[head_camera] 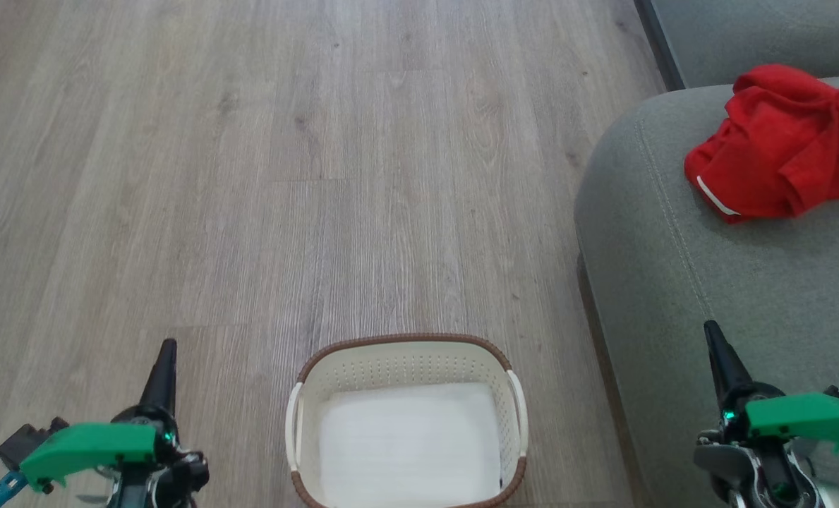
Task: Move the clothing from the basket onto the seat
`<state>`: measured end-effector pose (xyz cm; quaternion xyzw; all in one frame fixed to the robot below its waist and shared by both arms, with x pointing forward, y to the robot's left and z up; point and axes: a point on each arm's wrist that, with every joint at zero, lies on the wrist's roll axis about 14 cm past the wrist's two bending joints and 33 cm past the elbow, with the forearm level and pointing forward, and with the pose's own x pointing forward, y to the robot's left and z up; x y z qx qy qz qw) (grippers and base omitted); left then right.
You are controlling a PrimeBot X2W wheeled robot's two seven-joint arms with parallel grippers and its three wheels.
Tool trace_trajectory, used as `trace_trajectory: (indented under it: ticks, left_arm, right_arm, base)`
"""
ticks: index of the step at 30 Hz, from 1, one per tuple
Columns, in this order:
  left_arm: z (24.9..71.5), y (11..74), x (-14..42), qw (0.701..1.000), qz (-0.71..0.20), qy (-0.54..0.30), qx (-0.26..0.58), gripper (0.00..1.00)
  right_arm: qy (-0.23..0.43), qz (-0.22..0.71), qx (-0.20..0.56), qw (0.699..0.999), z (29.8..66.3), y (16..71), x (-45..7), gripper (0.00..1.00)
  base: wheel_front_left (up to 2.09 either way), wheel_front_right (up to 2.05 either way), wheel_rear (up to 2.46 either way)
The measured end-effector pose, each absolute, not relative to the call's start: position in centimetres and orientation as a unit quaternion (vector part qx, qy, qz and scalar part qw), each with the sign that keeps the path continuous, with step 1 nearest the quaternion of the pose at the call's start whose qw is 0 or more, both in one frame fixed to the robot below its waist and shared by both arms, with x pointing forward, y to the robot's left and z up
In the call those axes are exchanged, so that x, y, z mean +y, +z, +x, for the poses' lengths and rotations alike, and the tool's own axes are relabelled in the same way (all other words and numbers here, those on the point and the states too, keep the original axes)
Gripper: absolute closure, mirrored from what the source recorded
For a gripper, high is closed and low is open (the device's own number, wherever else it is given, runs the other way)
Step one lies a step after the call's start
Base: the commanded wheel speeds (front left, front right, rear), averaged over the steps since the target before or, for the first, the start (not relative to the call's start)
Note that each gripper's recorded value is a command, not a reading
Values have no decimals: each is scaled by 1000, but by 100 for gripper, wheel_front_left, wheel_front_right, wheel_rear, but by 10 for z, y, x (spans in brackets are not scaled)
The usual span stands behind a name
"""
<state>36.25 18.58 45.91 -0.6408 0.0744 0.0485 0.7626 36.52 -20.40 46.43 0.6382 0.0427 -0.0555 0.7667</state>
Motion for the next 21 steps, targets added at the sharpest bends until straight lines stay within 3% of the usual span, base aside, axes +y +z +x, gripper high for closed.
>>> trace_trajectory:
  ticks: [16, 21]
  left_arm:
    - [374, 478, 189, 707, -705, 24, 41, 100]
    - [374, 478, 189, 705, -708, 24, 41, 100]
  right_arm:
    - [-43, 706, 25, 707, 372, 475, -206, 100]
    - [-43, 708, 24, 705, 372, 475, -207, 100]
  base:
    - [0, 0, 0]
    - [0, 0, 0]
